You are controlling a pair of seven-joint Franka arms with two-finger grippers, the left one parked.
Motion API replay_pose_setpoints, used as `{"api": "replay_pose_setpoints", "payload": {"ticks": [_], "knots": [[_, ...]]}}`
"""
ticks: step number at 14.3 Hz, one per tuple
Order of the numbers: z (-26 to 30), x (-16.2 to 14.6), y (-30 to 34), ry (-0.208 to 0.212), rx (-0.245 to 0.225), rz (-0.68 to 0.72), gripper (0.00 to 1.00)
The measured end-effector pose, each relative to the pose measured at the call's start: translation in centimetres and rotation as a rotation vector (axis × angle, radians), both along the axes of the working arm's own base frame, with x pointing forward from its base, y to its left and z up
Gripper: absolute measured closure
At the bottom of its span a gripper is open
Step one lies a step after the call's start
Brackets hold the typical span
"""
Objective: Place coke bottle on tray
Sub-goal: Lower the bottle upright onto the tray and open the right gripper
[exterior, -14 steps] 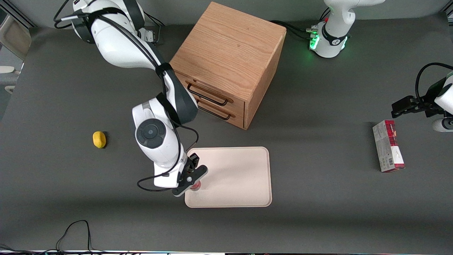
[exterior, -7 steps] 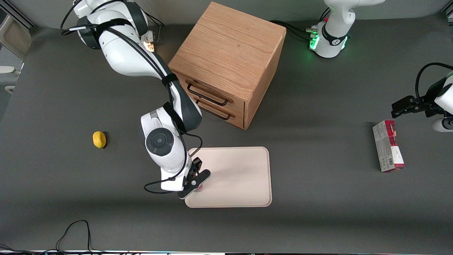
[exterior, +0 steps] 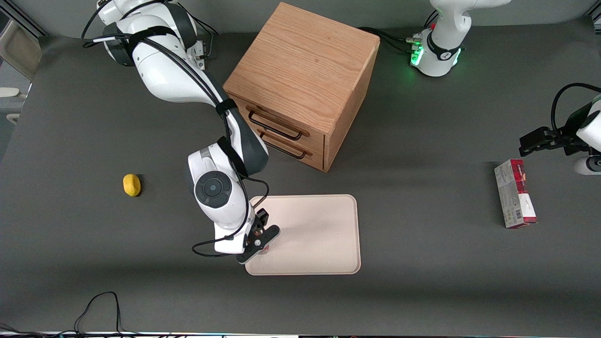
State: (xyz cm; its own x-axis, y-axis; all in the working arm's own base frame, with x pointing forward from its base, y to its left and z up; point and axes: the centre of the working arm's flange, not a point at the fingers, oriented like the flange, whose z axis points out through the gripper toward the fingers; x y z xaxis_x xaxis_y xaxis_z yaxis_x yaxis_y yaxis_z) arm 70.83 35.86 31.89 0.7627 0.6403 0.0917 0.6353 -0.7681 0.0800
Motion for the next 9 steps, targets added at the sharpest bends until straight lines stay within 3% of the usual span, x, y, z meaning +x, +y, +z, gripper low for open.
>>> {"api": "replay_pose_setpoints", "payload": {"ticks": [4, 5, 7, 9], "knots": [[0.7, 0.1, 0.2, -0.014, 0.008, -0.006, 0.05], [1.4, 0.2, 0.4, -0.024, 0.014, -0.007, 0.0], [4.0, 0.0, 0.5, -0.039, 0.027, -0.019, 0.0], [8.2, -0.8, 0.0, -0.021, 0.025, -0.032, 0.0]]}}
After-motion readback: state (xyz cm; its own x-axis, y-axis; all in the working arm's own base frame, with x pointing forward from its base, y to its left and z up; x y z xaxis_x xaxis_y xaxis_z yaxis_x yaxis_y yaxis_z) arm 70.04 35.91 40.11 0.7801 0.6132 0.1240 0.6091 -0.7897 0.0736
